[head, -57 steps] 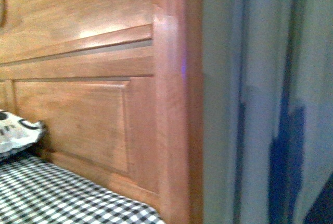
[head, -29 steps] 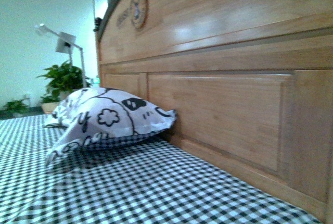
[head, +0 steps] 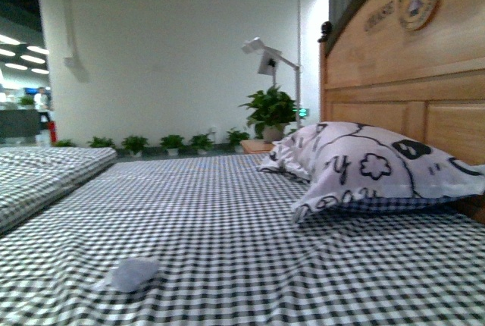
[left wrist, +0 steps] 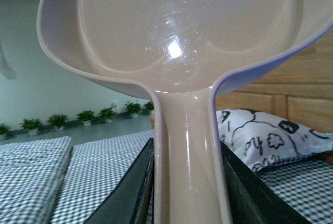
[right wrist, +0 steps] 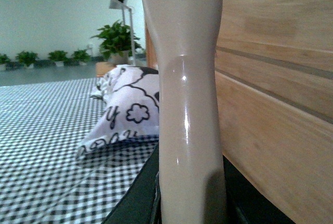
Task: Clean up trash
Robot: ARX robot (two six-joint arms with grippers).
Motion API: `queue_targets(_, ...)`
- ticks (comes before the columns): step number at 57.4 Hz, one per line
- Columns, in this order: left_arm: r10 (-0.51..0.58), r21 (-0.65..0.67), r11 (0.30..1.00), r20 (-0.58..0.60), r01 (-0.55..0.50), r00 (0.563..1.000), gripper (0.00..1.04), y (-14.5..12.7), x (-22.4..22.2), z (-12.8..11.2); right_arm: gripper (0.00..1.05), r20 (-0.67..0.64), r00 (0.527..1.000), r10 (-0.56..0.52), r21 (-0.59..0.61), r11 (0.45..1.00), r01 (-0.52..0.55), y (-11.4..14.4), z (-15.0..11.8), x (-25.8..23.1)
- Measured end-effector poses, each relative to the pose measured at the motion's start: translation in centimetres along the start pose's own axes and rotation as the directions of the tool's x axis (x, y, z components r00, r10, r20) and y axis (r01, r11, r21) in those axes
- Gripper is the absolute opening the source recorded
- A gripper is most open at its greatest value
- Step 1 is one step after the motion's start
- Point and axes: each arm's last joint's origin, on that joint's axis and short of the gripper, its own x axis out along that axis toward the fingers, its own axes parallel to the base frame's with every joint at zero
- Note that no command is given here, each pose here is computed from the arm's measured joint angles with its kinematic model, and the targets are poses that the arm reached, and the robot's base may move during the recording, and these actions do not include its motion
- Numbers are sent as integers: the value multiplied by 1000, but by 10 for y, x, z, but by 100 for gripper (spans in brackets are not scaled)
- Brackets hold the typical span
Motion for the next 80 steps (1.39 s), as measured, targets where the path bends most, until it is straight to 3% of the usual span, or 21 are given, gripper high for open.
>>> queue_targets(21,-11,1,1000,1,11,1000,29,0,0,0,19,-2,1000,0,-1,1000,0,0,0,0)
queue_targets(24,67,-68,995,-90,-73,994,29,2,3,1,19,-1,1000,-2,0,1000,2,0,0,0)
queue_targets(26,123,-107,984,-183,-144,975,29,5,5,6,19,0,1000,-2,0,1000,2,0,0,0)
queue_targets(30,206,-125,954,-387,-273,899,29,17,4,11,19,1,1000,4,0,1000,-4,0,0,0)
queue_targets(36,188,-145,937,-559,-319,807,29,32,-7,-1,19,2,1000,1,1,1000,-1,0,0,0)
queue_targets(56,-22,1,999,-688,32,725,29,85,26,-50,19,2,1000,4,1,1000,-4,0,0,0)
queue_targets(69,-171,41,957,-723,289,669,29,94,52,-85,19,2,1000,1,1,1000,-1,0,0,0)
queue_targets(80,-249,25,910,-764,413,595,29,100,65,-111,19,2,1000,1,1,1000,-1,0,0,0)
